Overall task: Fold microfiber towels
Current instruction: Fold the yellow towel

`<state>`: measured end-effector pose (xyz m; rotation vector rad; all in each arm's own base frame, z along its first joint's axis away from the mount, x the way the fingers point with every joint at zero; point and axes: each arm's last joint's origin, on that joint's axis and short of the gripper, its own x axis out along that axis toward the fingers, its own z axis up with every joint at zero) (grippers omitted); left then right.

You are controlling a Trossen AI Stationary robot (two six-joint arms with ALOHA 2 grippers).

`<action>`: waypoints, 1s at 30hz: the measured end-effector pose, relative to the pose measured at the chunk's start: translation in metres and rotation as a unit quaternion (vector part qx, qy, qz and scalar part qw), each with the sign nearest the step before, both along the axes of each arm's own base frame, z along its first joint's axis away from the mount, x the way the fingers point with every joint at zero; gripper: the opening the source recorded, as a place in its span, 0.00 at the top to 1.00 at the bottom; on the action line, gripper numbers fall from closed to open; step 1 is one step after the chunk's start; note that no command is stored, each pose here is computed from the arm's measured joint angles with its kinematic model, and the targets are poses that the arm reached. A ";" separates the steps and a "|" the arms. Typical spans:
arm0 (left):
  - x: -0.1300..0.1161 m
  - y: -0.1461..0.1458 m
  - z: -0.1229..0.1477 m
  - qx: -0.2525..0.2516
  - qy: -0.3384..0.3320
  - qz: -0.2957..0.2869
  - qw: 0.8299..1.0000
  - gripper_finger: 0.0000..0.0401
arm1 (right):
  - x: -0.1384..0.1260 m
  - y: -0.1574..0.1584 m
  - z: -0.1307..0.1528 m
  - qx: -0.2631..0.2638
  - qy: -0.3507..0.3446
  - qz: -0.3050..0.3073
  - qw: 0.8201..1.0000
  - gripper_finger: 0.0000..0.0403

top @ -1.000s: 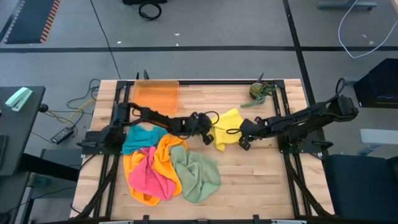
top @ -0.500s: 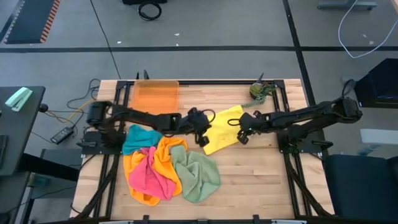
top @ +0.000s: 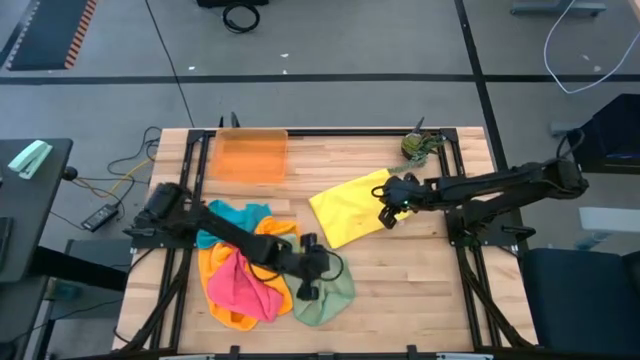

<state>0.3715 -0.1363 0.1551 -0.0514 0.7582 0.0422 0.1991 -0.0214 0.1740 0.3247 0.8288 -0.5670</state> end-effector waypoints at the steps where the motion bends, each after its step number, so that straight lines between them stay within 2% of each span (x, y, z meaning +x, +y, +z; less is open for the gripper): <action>1: 0.001 -0.003 -0.008 -0.005 0.008 0.005 1.000 0.96 | 0.001 0.000 -0.003 0.003 0.003 -0.002 1.000 0.99; 4: -0.001 -0.007 -0.033 -0.015 0.047 0.012 0.999 0.94 | 0.001 0.000 -0.015 0.010 0.028 -0.011 0.999 0.99; 9: -0.012 -0.014 -0.041 -0.025 0.116 0.016 0.993 0.97 | 0.003 -0.001 -0.030 0.010 0.060 -0.035 0.998 0.99; 13: -0.034 -0.017 -0.035 0.002 0.188 0.016 0.982 0.98 | 0.005 0.000 -0.041 0.019 0.081 -0.049 0.995 0.99; 16: -0.049 -0.017 -0.022 0.020 0.218 0.026 0.975 0.95 | 0.008 0.002 -0.048 0.025 0.089 -0.059 0.994 0.99; 18: -0.061 -0.015 -0.011 0.050 0.224 0.044 0.972 0.94 | 0.009 0.004 -0.052 0.032 0.089 -0.072 0.993 0.99; 22: -0.066 -0.014 0.027 0.104 0.119 0.096 0.983 0.97 | 0.017 0.013 -0.055 0.055 0.051 -0.092 0.993 0.99; 25: -0.062 -0.009 0.039 0.144 0.048 0.147 0.977 0.98 | 0.023 0.026 -0.053 0.093 0.025 -0.052 0.994 0.99; 28: -0.048 -0.004 0.043 0.131 -0.021 0.197 0.971 0.97 | 0.027 0.035 -0.038 0.101 0.018 -0.015 0.995 0.99; 30: -0.035 0.000 0.036 0.112 -0.042 0.207 0.971 0.95 | 0.026 0.040 -0.026 0.093 0.016 -0.005 0.996 0.99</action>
